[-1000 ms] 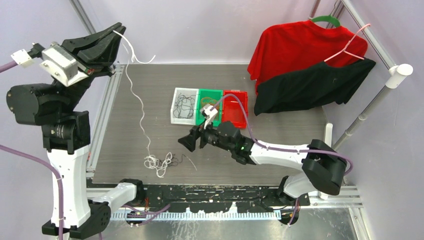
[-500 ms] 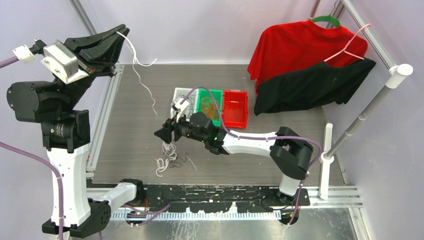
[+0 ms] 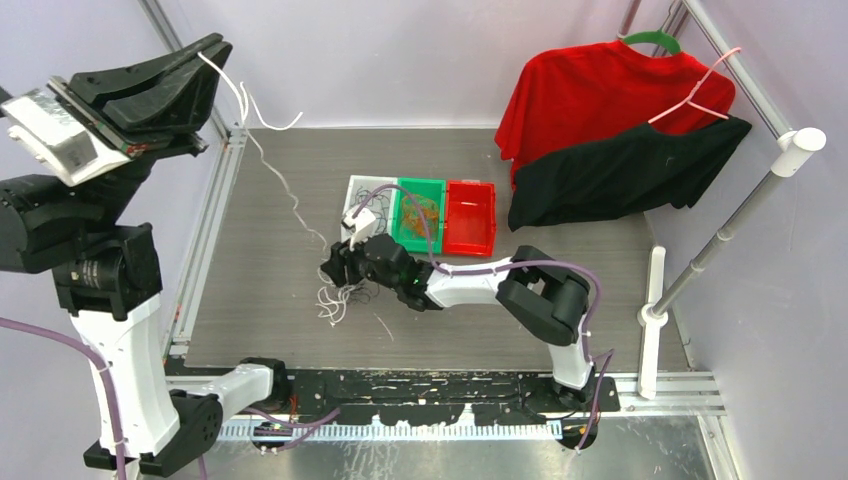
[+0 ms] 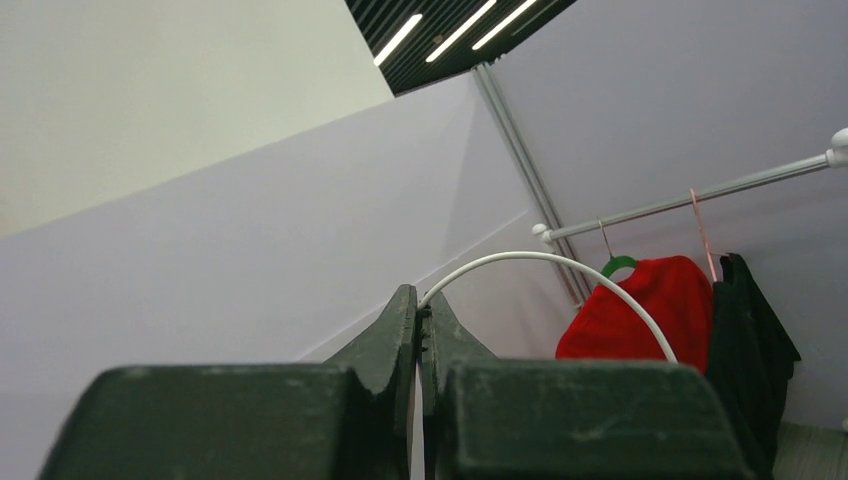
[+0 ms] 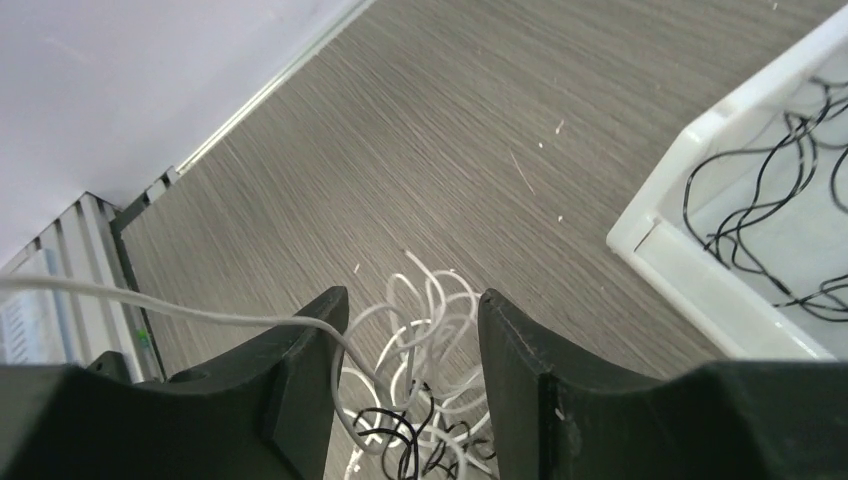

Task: Untangle the cables
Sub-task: Untie the cable.

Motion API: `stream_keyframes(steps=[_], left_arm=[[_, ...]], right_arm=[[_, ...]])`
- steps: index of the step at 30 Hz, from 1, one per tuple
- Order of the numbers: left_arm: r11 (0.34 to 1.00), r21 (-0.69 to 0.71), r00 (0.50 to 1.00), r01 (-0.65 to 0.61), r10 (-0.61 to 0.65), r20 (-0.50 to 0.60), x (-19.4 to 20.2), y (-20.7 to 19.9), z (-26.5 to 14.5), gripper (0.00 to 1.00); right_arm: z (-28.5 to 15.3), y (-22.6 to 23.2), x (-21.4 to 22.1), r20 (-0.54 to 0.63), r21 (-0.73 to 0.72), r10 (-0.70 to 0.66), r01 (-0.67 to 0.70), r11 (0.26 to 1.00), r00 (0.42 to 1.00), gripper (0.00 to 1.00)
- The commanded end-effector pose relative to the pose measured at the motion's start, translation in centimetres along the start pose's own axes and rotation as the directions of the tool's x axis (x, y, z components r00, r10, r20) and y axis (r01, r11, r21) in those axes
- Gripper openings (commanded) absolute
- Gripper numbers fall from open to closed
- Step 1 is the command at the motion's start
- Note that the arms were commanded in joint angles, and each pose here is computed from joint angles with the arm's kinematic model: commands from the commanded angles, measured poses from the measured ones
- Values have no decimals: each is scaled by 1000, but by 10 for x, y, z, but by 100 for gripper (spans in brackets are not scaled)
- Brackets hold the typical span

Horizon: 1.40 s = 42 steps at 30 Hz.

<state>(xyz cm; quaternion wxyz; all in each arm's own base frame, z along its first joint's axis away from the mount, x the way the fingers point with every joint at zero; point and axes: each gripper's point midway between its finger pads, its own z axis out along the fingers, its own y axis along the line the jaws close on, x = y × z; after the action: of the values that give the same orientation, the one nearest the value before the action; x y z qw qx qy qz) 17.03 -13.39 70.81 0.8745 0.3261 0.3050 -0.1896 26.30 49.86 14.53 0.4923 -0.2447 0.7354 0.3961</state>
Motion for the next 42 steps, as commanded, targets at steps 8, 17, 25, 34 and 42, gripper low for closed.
stream_keyframes(steps=[8,17,25,34,42], left_arm=[[998,-12,989,-64,65,133,-77,2,6,2],[941,-214,910,-261,314,272,-133,42,14,0],[824,-451,838,-342,485,251,-147,83,4,0],[598,-672,717,-437,682,141,-165,122,-13,0],[518,-703,651,-488,752,102,-167,127,-15,0]], right_arm=[[10,0,-2,80,-10,68,-68,998,994,55],[-18,-25,38,50,50,95,-97,994,994,56],[-63,-53,57,1,153,41,-41,987,999,57],[-134,-102,108,-53,325,64,-43,945,997,61],[-169,-126,118,-25,428,97,-77,900,995,60]])
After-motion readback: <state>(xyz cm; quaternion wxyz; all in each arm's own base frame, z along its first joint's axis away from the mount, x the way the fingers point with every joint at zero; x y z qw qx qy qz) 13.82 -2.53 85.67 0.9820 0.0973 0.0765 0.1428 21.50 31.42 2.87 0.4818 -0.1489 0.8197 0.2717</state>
